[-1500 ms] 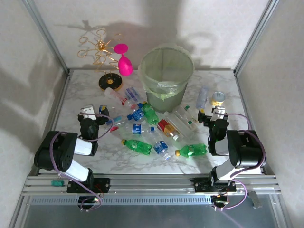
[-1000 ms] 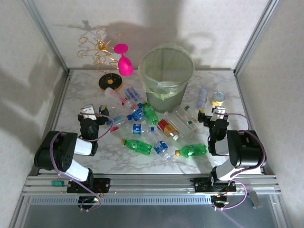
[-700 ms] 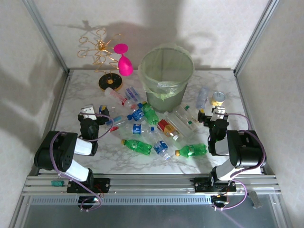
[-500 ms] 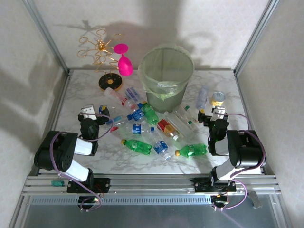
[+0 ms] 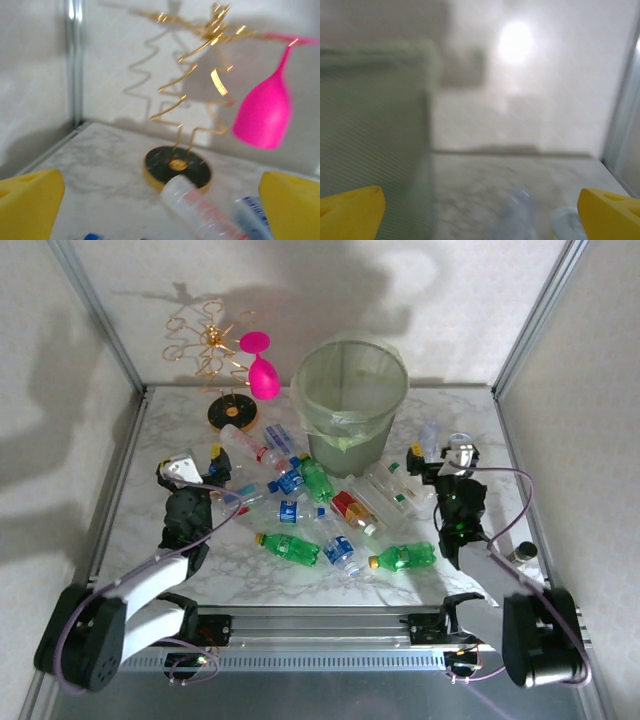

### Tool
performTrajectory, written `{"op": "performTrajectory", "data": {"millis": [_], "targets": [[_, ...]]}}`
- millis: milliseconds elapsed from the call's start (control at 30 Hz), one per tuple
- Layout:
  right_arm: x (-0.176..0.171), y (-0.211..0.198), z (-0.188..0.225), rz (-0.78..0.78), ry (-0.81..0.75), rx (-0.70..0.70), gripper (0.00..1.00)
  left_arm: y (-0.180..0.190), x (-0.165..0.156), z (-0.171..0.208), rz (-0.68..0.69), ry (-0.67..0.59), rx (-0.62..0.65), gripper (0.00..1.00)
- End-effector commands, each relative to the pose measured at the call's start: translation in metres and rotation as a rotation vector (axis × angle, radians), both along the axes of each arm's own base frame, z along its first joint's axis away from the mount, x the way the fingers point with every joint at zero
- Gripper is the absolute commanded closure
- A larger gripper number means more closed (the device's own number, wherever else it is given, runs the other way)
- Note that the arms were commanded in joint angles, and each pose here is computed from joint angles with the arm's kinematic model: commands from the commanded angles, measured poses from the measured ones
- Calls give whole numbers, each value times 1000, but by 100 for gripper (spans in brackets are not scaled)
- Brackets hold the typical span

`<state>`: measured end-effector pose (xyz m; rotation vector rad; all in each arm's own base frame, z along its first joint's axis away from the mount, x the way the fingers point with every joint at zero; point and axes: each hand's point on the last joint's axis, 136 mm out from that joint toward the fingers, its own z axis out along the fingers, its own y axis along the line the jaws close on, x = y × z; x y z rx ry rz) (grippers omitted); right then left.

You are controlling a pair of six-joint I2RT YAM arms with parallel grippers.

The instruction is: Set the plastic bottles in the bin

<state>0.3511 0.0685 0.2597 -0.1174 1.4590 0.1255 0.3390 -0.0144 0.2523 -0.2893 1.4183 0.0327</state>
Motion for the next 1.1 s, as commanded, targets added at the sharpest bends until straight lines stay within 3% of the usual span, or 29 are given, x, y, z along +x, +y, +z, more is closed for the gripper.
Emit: {"op": "performTrajectory", "data": {"millis": [0,167,233,300,367,433,533,700,800,1000,1067], "targets": [[-28,56,41,248,-53,-39,1,-18,-8,52,-26,-18,-78,1],[-105,124,115,592,-117,-37,1,-19,-37,101,-45,98,-416,1],[-104,113,135,557,-7,174,1,-25,-47,105,-99,179,-429,1],[-84,83,115,336,289,490,1,-11,-60,97,-16,263,-483,0],[-95,106,113,464,377,391,1,5,-73,86,74,321,-495,0],[-101,118,94,520,473,384,1,6,-77,74,78,359,-461,1],[-109,130,65,578,592,377,1,-7,-68,49,22,458,-312,1],[-122,132,45,610,657,347,1,0,-65,0,123,689,-83,1],[-128,128,46,620,611,322,1,-8,-65,13,115,642,-40,1],[-130,125,58,631,549,308,1,-25,-69,39,159,625,197,1],[-126,125,50,606,578,295,1,-33,-66,45,105,594,125,1]]}}
